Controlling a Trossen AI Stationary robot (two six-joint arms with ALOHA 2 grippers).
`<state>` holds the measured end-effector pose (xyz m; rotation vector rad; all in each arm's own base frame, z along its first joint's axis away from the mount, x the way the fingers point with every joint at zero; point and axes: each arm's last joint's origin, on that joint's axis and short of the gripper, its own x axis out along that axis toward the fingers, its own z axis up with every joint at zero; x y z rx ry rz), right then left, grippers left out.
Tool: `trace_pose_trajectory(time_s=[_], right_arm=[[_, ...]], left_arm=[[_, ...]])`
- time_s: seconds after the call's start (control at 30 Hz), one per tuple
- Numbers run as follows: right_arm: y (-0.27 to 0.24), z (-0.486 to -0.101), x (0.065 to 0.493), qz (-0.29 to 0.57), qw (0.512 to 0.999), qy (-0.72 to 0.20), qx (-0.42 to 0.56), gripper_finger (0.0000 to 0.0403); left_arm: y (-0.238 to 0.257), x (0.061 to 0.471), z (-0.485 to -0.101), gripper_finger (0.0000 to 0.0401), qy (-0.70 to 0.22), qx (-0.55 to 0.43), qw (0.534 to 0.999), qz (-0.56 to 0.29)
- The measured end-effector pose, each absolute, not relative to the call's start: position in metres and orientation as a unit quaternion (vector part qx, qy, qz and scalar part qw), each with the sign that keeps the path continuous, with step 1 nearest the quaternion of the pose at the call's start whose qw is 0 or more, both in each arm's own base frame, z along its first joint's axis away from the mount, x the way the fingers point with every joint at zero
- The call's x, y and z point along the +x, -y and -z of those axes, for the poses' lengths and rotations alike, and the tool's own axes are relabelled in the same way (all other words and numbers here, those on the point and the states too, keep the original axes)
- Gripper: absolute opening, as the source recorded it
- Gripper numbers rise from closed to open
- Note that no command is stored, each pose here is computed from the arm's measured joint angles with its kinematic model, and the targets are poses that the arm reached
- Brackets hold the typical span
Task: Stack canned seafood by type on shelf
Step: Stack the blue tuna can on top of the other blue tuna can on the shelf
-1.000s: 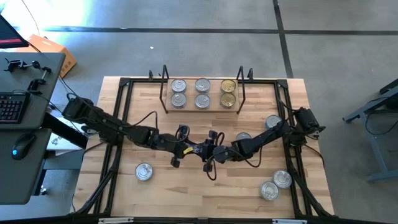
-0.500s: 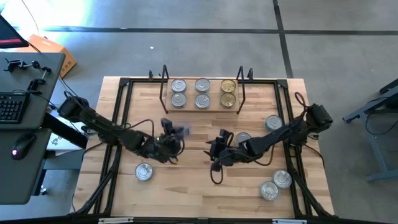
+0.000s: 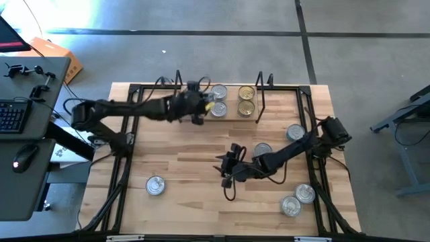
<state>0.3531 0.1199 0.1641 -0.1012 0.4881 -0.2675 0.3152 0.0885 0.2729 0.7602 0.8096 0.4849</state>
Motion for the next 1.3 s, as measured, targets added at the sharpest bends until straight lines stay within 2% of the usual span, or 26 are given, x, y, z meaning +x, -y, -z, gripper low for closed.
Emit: trace_pose_trajectory(time_s=[0.17,0.27,0.43,0.83,1.13,1.3], right_arm=[[-0.127,-0.163,0.35,0.123,0.96,-0.245,-0.053,0.0177],[-0.129,-0.163,0.349,0.119,0.96,-0.247,-0.056,0.0177],[-0.129,-0.162,0.348,0.119,0.959,-0.252,-0.059,0.0177],[-0.129,-0.162,0.348,0.119,0.958,-0.252,-0.06,0.0177],[-0.129,-0.162,0.348,0.119,0.958,-0.252,-0.06,0.0177],[-0.129,-0.162,0.348,0.119,0.958,-0.252,-0.06,0.0177]], left_arm=[[-0.137,0.306,-0.252,0.0125,-0.452,0.341,0.773,-0.286],[-0.155,0.3,-0.247,0.0125,-0.467,0.332,0.763,-0.298],[-0.172,0.298,-0.237,0.0125,-0.481,0.329,0.759,-0.29],[-0.187,0.304,-0.207,0.0129,-0.546,0.368,0.7,-0.275],[-0.173,0.306,-0.209,0.0199,-0.548,0.377,0.706,-0.241],[-0.168,0.302,-0.211,0.0223,-0.564,0.384,0.697,-0.22]])
